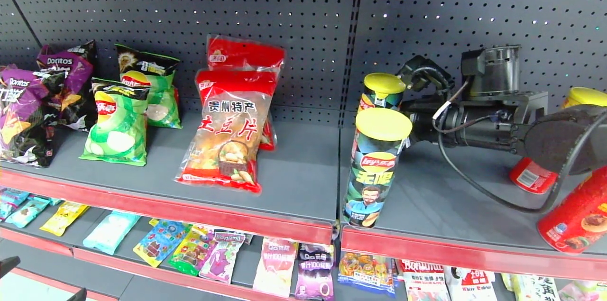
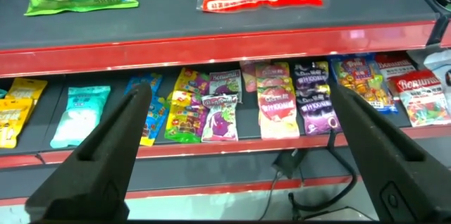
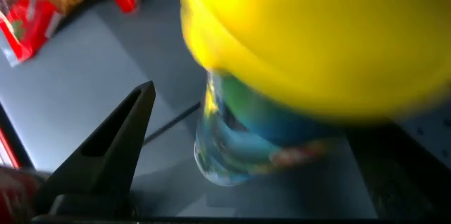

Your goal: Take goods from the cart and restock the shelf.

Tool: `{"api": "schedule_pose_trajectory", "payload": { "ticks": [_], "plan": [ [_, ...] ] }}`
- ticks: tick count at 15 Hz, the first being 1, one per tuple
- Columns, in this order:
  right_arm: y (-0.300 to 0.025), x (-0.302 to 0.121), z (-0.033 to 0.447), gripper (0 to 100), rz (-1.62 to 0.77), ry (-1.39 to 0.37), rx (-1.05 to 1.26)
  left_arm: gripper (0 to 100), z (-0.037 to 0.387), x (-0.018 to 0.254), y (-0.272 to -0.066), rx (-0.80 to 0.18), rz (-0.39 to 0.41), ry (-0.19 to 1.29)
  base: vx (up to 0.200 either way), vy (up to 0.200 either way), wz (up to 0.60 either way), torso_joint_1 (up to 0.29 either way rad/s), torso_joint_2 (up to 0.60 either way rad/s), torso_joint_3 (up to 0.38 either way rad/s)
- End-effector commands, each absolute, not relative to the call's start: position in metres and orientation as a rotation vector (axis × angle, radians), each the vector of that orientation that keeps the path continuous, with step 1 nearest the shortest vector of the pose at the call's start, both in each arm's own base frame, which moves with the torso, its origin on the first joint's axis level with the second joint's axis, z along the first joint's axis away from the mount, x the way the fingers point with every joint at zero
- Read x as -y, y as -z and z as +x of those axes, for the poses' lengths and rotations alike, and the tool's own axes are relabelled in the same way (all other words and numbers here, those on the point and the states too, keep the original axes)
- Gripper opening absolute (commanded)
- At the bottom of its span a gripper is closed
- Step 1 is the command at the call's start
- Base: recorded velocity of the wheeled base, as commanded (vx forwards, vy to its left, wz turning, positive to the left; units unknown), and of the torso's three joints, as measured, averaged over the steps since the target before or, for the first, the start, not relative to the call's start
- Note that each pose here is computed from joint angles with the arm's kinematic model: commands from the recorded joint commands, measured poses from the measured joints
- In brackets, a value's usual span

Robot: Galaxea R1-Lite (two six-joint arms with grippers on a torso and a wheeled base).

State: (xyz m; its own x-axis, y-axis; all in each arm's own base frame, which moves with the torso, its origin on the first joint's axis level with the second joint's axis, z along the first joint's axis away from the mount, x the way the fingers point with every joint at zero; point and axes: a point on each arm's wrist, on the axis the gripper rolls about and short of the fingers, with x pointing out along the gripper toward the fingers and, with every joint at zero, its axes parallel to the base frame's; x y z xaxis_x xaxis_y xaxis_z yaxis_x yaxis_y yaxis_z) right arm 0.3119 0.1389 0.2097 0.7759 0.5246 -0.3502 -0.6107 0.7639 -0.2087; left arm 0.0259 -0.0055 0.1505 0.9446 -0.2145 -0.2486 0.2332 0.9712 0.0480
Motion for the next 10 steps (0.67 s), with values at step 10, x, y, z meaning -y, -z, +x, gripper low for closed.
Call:
{"api": "schedule_pose_trajectory", "payload": {
  "ticks": [10],
  "plan": [
    [-0.222, -0.112, 0.275, 100, -0.324, -0.449, -0.288, 100, 0.033, 0.007, -0.154, -0.272, 0.073, 0.263, 0.000, 0.000, 0.00, 0.000, 0.00, 0.000]
  ]
}}
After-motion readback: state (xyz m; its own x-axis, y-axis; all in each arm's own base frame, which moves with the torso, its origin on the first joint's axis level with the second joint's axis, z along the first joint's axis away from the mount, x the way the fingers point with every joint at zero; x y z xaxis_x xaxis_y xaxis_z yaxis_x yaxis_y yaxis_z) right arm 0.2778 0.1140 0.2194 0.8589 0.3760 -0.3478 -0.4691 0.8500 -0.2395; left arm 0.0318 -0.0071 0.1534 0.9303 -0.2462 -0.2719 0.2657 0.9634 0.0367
